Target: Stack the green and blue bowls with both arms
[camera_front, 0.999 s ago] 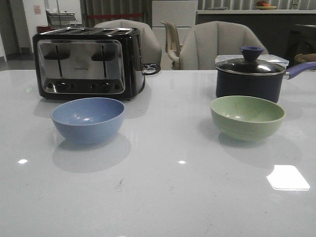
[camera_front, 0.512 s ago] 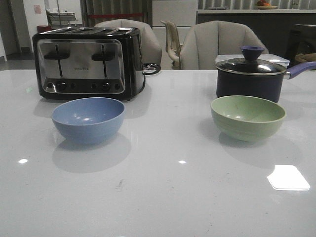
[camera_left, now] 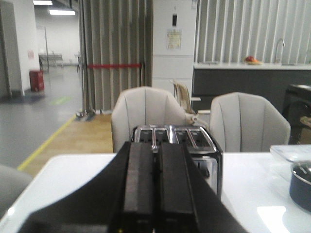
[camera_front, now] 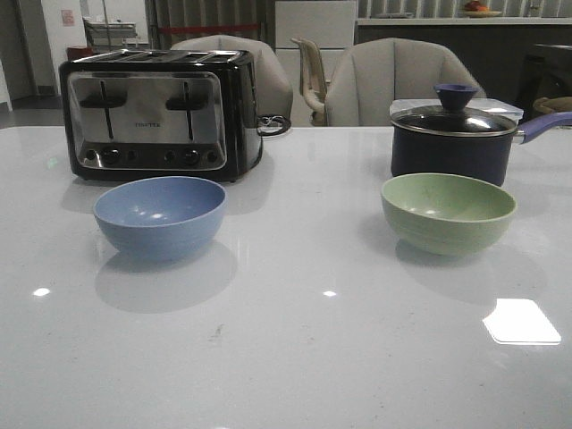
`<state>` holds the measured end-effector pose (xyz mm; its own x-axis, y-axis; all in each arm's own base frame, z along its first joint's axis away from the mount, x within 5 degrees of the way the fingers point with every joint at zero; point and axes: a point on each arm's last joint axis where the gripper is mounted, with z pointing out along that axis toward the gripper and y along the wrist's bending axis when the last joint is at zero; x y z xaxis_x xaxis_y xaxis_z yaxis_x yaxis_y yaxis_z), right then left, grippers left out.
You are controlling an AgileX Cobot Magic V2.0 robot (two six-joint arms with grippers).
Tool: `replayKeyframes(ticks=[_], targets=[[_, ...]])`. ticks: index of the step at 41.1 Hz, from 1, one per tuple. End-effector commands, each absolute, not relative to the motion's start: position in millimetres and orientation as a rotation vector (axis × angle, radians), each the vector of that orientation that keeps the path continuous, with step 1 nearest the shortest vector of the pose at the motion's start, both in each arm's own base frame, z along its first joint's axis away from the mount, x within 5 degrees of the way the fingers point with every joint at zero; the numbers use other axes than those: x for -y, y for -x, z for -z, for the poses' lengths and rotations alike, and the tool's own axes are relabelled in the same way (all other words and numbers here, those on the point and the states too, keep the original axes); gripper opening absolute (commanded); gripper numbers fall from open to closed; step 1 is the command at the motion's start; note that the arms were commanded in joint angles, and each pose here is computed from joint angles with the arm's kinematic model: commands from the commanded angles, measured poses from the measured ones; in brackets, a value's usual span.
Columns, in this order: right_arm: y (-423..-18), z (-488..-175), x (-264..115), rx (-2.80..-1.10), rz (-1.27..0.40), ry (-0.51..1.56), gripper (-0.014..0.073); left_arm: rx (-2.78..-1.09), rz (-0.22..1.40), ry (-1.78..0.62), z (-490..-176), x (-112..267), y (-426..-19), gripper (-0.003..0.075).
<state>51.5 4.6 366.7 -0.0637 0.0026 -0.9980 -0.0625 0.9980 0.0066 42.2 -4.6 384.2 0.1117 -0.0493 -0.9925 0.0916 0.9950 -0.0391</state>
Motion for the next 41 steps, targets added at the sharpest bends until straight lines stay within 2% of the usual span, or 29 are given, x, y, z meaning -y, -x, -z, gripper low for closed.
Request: replayKeyframes(ticks=[1, 14, 23, 25, 27, 28, 31, 35, 38, 41], targets=[[-69.5, -380.5, -5.0, -1.626, -0.055, 0.042, 0.0034, -1.457, 0.140, -0.021, -396.8, 6.4, -54.6, 0.0101], [-117.5, -347.5, -7.1, -1.958, -0.061, 0.050, 0.0034, -1.771, 0.138, -0.032, -368.1, 10.1, -88.8, 0.0101], [-141.3, -321.0, -7.9, -2.125, -0.064, 0.052, 0.0036, -1.894, 0.135, -0.034, -354.6, 11.6, -105.6, 0.0101], [-145.5, -317.9, -8.0, -2.146, -0.064, 0.051, 0.0055, -1.923, 0.135, -0.035, -351.8, 11.9, -108.7, 0.0102], [-149.6, -315.2, -8.1, -2.162, -0.064, 0.051, 0.0120, -1.947, 0.133, -0.037, -349.4, 12.1, -111.6, 0.0114], [-150.7, -314.4, -8.2, -2.167, -0.065, 0.050, 0.0143, -1.957, 0.130, -0.038, -348.4, 12.1, -112.8, 0.0127], [-157.6, -310.0, -8.4, -2.191, -0.066, 0.049, 0.0307, -1.978, 0.128, -0.039, -346.1, 12.3, -116.2, 0.0220], [-167.5, -304.7, -8.5, -2.208, -0.064, 0.046, 0.0510, -1.994, 0.125, -0.040, -344.2, 12.4, -119.8, 0.0437], [-175.4, -300.1, -8.5, -2.221, -0.063, 0.044, 0.0591, -2.006, 0.125, -0.040, -342.7, 12.6, -122.4, 0.0555], [-184.1, -294.9, -8.9, -2.233, -0.067, 0.038, 0.0611, -2.011, 0.124, -0.039, -342.1, 12.7, -123.9, 0.0578]])
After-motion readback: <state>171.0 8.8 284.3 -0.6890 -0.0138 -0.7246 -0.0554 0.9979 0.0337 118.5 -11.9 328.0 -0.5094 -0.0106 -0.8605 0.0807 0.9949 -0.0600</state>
